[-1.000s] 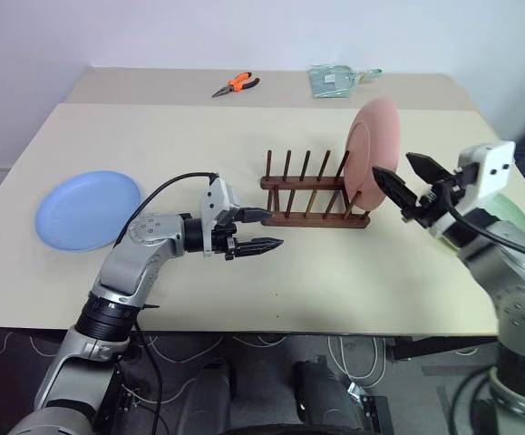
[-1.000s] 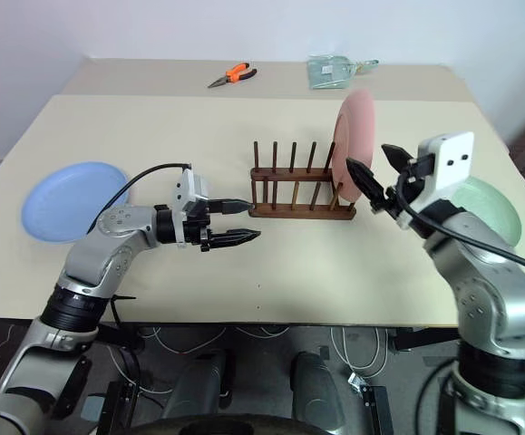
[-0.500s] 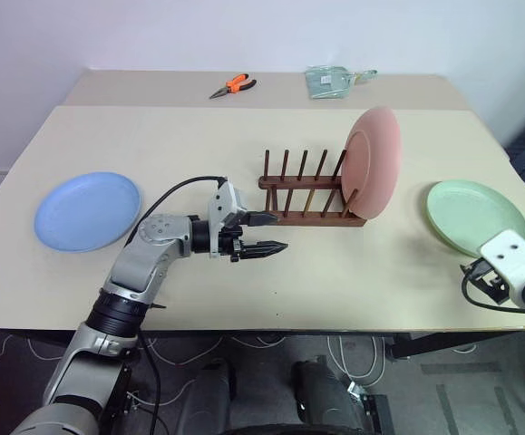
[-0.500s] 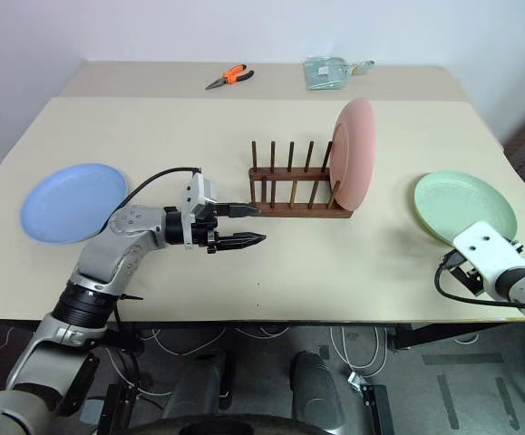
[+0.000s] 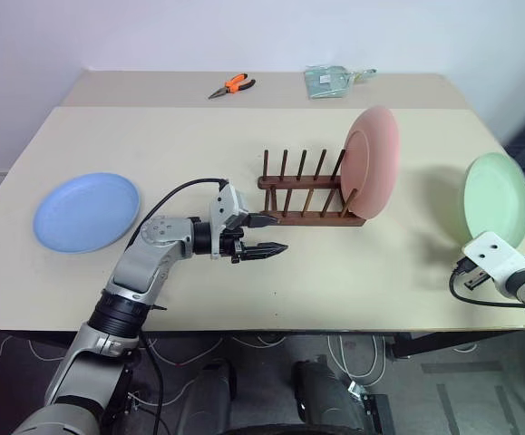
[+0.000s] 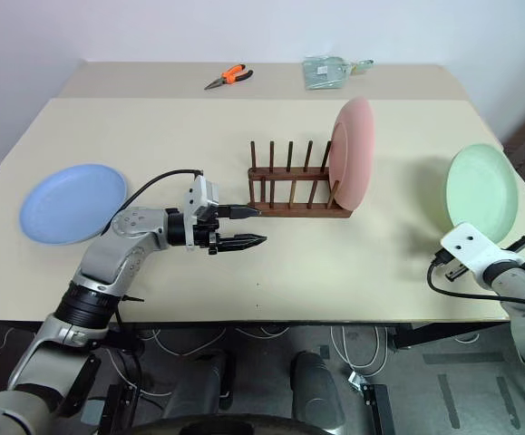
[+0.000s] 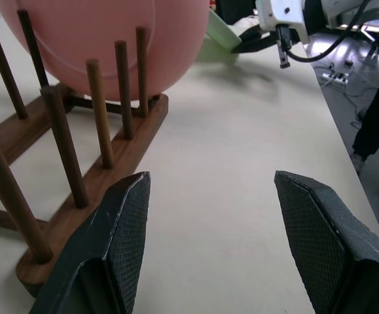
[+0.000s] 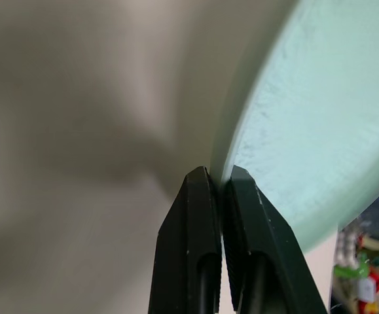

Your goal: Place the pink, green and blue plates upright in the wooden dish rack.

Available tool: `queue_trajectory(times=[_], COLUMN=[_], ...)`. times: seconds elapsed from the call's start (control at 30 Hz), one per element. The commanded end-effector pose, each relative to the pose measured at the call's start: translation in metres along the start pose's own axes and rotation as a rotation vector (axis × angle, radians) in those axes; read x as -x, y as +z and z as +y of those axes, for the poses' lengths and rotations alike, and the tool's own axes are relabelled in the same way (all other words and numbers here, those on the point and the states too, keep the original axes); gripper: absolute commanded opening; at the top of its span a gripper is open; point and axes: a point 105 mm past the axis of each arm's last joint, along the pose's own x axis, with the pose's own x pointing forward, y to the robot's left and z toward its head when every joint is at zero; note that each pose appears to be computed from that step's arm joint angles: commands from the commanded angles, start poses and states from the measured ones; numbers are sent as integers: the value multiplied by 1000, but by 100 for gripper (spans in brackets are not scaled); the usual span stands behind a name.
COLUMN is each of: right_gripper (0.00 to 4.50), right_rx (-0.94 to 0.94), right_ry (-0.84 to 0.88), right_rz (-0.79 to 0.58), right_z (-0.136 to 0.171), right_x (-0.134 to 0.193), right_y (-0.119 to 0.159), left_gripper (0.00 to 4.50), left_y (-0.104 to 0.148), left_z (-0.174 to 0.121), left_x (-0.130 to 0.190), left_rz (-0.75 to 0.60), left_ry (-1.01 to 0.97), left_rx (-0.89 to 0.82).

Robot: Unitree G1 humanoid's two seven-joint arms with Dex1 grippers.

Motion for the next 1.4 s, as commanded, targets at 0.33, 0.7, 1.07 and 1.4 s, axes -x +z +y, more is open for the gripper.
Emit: queue_trajectory(times=[0.33,0.7,1.07,1.4], right_gripper=[2,2,2,2], right_rx=[-564,-731,-752,-692], right_ry=[-217,553,752,805], right_rz=[-1043,-1133,-972,-817], right_z=[-129,-25,0,24], right_x=[131,137,91,59], right_y=[223,284,256,235], left_gripper=[311,311,311,311], left_y=[-5,-9,-6,-7], left_z=[44,41,34,32], left_x=[33,42,40,35], left_rz=[33,41,43,44], left_ry=[238,203,187,176], left_rx=[-89,-74,-62,-61])
